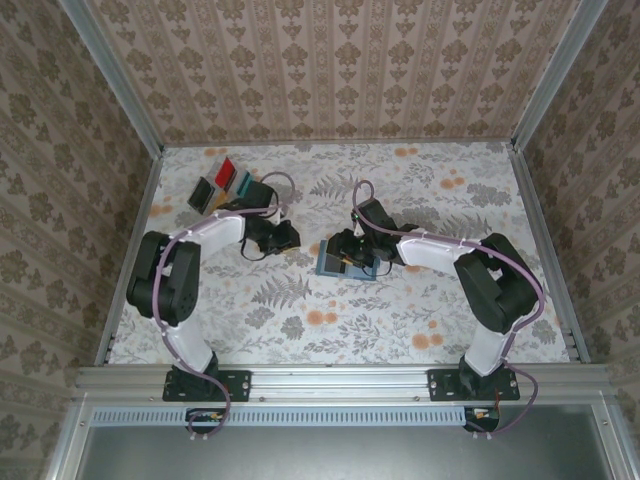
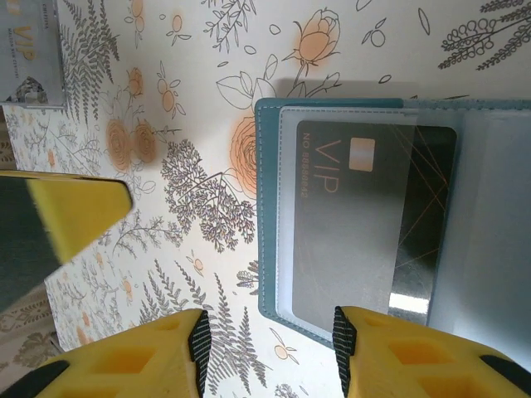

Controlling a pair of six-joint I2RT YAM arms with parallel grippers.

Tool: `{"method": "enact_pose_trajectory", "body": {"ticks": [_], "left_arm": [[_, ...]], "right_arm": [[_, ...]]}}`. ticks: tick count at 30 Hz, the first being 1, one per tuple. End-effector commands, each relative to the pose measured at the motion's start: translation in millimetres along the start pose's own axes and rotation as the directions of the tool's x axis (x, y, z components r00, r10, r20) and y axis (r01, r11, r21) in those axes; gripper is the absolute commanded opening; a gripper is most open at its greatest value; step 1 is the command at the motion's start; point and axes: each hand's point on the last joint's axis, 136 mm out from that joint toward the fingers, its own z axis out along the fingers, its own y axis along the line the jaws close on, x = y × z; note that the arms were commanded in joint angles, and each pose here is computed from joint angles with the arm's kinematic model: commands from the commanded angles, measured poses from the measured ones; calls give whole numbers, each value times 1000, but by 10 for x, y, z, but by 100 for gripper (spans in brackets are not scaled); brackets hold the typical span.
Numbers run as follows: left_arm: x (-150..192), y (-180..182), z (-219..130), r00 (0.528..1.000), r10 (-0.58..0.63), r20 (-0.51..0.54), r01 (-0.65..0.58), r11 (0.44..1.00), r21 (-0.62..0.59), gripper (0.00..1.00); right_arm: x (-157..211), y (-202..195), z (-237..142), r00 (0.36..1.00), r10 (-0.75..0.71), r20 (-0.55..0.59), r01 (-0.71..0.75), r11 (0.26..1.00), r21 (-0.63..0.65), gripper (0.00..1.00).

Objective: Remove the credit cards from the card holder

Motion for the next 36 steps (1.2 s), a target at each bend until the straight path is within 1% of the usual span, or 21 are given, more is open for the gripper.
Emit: {"method": "enact_pose_trajectory", "body": {"ticks": [1, 5, 7, 13, 18, 23, 27, 36], "left_arm": [[73, -187, -70, 999, 51, -4, -50, 997, 52, 18], [67, -348, -20, 997, 74, -11, -73, 994, 85, 17], [155, -484, 82, 994, 105, -38, -101, 990, 98, 16], [255, -624, 340, 987, 129, -92, -120, 988, 96, 12], [287, -518, 480, 985, 130, -114, -126, 991, 39, 11], [352, -397, 605, 980, 118, -158, -118, 993, 12, 11], [396, -334, 651, 978, 107, -177, -109, 994, -2, 11], [546, -39, 719, 973, 70, -220, -94, 990, -101, 10]], "right_arm": [[-119, 34, -78, 999, 2, 47, -2, 1000, 11, 46], [-112, -165, -96, 998, 27, 55, -32, 995, 93, 42], [-96, -240, -82, 998, 45, 52, -51, 992, 120, 39], [-82, -344, -41, 996, 71, 50, -78, 985, 155, 32], [-66, -398, 2, 996, 79, 30, -84, 978, 191, 31], [-48, -416, 52, 997, 80, 11, -81, 977, 196, 27], [-27, -458, 89, 997, 77, -9, -73, 974, 216, 26], [65, -649, 169, 995, 88, -50, -71, 959, 275, 24]]}}
